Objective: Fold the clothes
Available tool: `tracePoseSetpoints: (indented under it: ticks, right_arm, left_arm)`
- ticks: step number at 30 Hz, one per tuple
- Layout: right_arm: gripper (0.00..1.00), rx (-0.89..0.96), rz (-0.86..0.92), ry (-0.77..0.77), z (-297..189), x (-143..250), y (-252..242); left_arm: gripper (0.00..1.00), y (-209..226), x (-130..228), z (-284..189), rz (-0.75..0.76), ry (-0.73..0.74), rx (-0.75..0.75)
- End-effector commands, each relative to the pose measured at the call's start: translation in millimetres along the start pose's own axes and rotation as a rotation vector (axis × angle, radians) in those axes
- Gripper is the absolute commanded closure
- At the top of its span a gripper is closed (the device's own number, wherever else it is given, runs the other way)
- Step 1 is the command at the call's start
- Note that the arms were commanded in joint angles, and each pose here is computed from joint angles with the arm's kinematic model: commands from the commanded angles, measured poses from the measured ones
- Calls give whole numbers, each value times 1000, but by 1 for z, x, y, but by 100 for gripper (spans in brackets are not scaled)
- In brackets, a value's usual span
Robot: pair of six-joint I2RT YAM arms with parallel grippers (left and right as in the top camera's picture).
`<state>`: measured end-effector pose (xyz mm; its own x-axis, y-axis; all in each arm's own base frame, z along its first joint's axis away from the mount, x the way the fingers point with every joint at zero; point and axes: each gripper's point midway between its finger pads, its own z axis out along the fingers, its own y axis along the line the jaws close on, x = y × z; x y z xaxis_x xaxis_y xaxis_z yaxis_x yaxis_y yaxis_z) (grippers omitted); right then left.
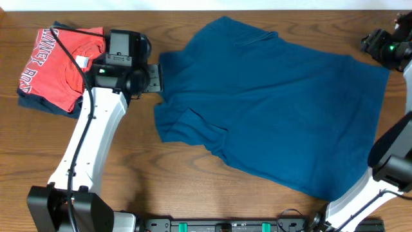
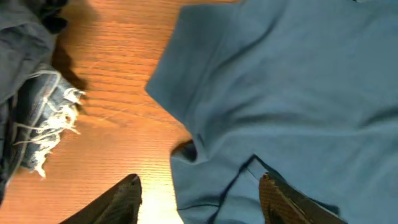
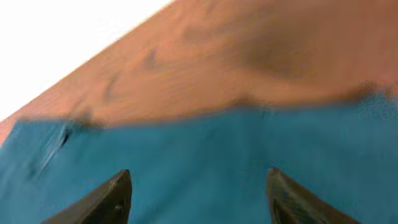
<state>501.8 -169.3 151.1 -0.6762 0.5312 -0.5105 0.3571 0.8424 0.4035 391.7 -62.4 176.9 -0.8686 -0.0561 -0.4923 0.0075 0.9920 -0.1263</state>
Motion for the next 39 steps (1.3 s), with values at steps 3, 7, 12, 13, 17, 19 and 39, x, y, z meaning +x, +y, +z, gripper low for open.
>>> tracePoseSetpoints:
  ticks: [3, 7, 12, 13, 17, 19, 39]
  right_arm:
    - [33, -44, 36, 106, -55, 26, 23]
    - [39, 4, 89, 268, -75, 69, 23]
    - [40, 24, 112, 437, -80, 113, 24]
    - [40, 28, 105, 461, -79, 120, 24]
    - [40, 51, 124, 547, -71, 150, 18]
    - [39, 69, 140, 569, -64, 162, 11]
    - [28, 772, 512, 555, -82, 248, -172]
  left_arm:
    - [37, -14, 24, 2, 92, 85, 9]
    - [37, -19, 61, 14, 123, 204, 5]
    - [37, -12, 91, 48, 137, 264, -27]
    - [37, -7, 93, 56, 140, 261, -53]
    - [37, 12, 96, 86, 142, 253, -135]
    - [37, 18, 98, 100, 136, 265, -154]
    - [57, 18, 167, 119, 96, 564, -101]
